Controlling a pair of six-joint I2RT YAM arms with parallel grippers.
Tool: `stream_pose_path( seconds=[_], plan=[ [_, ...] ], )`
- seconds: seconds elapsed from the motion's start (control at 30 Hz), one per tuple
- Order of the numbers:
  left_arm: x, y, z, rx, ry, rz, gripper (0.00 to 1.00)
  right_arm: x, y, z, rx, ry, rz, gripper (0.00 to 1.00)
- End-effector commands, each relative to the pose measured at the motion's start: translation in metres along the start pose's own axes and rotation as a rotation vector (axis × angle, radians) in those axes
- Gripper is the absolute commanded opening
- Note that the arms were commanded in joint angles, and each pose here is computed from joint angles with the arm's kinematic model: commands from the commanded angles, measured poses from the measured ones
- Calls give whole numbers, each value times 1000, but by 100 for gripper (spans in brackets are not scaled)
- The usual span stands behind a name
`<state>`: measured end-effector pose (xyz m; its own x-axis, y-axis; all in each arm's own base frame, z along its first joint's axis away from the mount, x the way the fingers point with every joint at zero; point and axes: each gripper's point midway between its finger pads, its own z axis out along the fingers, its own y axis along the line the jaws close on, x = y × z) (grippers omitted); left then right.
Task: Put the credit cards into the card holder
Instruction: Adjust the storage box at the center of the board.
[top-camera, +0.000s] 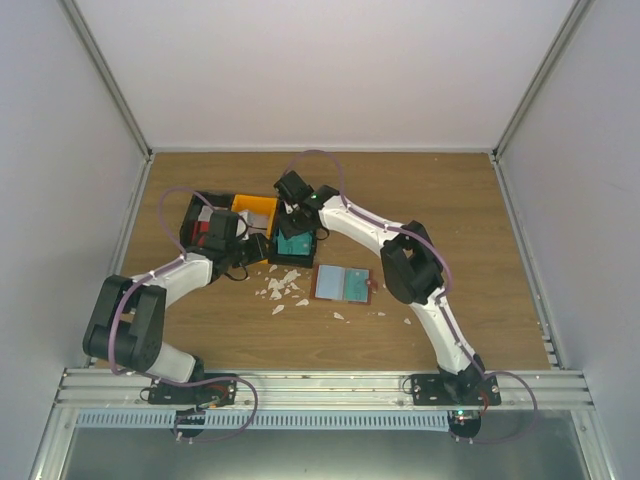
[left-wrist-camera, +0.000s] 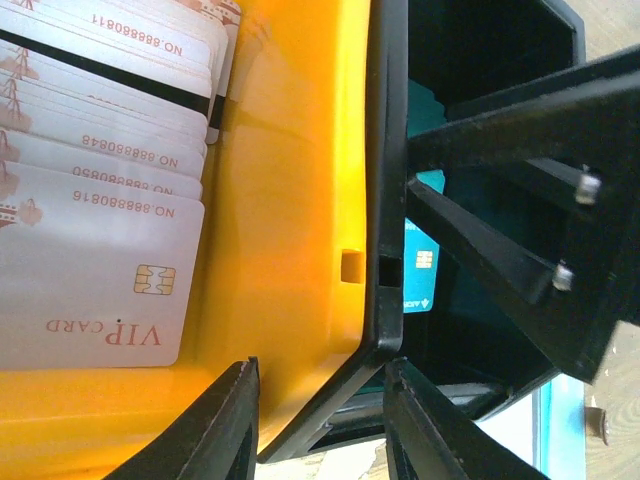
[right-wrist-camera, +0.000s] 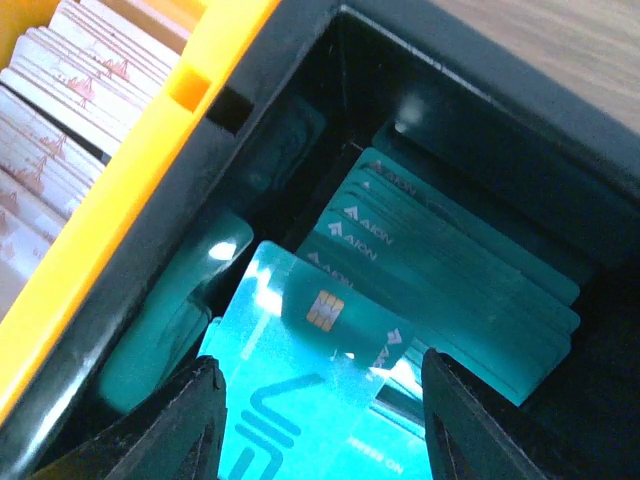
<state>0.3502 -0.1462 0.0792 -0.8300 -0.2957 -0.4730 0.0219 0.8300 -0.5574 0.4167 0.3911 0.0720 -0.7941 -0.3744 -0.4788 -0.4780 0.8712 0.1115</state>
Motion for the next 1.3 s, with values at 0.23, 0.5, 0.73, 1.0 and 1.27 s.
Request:
stream_pose_path(
  seconds=[0.23,0.5,0.73,1.0,1.27],
  plan=[
    [-9,-21,5,92,-21,37,36,22,-20,26,136,92,18,59],
    [-7,-23,5,93,-19,38,35,23,-29,26,210,80,53,59],
    [-2,-26,6,104,-19,32,35,34,-23,35,180,116,66,60],
    [8,-34,12,119,6,41,34,39,-9,37,60,158,71,61],
    [2,-39,6,97,-21,61,34,31,-8,21,-25,147,51,57]
  ],
)
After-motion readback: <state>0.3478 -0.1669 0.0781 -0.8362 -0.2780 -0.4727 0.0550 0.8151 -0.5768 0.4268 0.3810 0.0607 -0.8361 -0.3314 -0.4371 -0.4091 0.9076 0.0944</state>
